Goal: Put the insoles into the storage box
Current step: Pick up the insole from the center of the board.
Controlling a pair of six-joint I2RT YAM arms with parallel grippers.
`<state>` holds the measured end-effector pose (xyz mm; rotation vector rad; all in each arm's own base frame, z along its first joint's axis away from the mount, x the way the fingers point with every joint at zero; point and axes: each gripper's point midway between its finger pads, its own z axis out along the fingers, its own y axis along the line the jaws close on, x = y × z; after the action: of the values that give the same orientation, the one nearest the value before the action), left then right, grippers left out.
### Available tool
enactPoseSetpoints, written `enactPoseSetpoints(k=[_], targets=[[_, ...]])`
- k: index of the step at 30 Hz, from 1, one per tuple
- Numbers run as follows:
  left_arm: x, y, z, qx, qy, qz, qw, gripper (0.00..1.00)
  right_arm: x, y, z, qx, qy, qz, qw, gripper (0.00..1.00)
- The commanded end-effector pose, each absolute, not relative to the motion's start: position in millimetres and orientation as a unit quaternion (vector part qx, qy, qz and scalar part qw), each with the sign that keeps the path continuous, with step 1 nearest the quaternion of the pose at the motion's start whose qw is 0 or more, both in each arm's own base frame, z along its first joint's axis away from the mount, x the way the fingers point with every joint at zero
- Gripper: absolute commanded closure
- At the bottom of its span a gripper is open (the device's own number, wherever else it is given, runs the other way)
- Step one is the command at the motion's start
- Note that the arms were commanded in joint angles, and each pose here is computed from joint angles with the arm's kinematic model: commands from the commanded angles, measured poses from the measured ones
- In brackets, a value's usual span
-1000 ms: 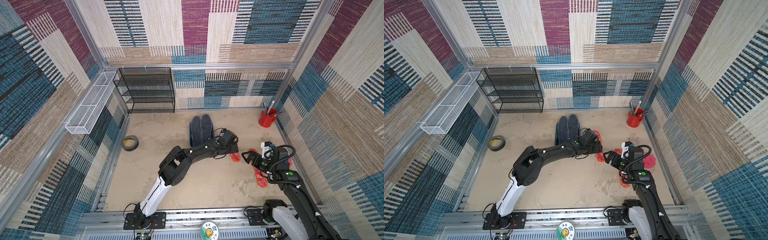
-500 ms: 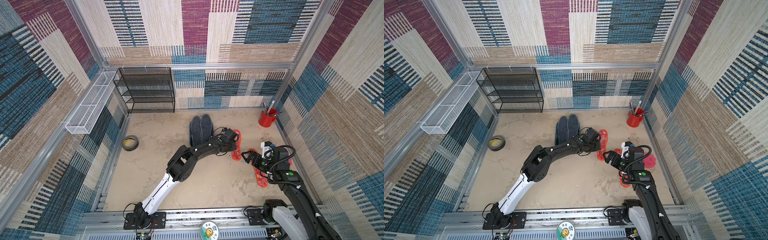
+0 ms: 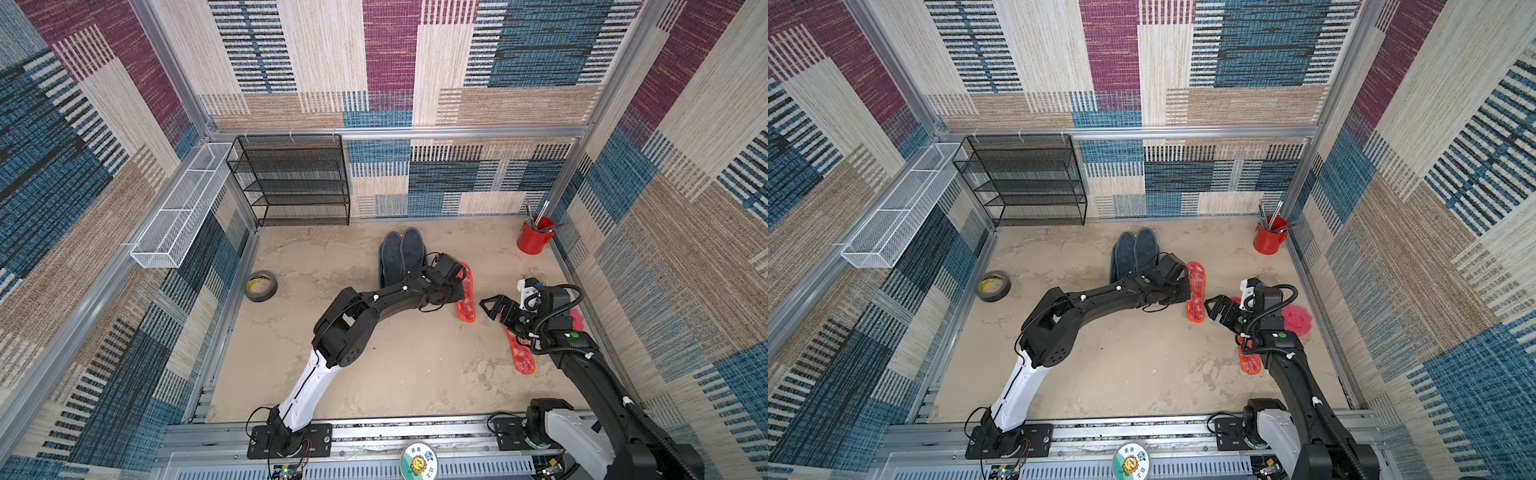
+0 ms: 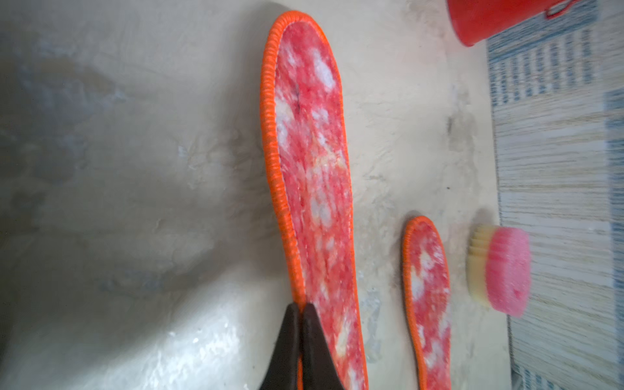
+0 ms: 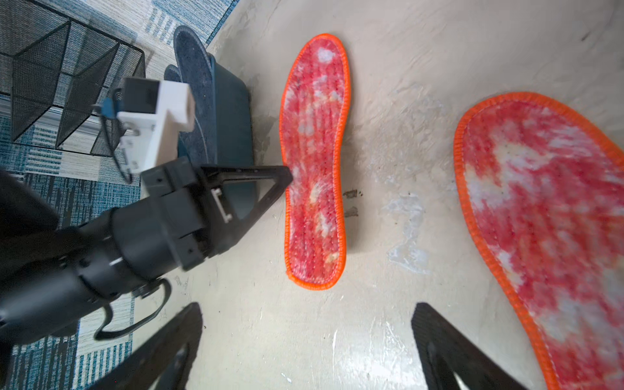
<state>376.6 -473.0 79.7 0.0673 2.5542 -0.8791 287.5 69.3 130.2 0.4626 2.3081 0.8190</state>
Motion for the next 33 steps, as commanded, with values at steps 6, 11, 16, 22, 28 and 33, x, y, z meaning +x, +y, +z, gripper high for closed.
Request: enactPoseSetpoints(k=[6,11,16,22,28,33], targets=[[361.1,-461.3,114.8,0.071,0.892,-0.361,0.262,1.0,311.9,81.2,153.8,0.137,0.847,0.379,0.347,0.01],[350.7,-451.0,129.4,0.082,0.873,-0.402,0.263,1.0,307.3,77.3,147.5,0.134,0.829,0.426,0.335,0.13],[340.1,-448.4,145.2,0.103,0.855,-0.435,0.262,1.0,304.1,89.7,144.7,0.117,0.812,0.475,0.317,0.31],[330.7,-450.7,147.7,0.111,0.843,-0.466,0.244,1.0,302.7,96.9,142.9,0.104,0.803,0.502,0.305,0.32],[325.4,-451.1,155.1,0.113,0.835,-0.482,0.239,1.0,307.6,98.2,144.9,0.107,0.791,0.517,0.309,0.41],[319.9,-453.1,159.9,0.119,0.829,-0.495,0.234,1.0,313.6,101.1,150.0,0.1,0.784,0.528,0.311,0.48]])
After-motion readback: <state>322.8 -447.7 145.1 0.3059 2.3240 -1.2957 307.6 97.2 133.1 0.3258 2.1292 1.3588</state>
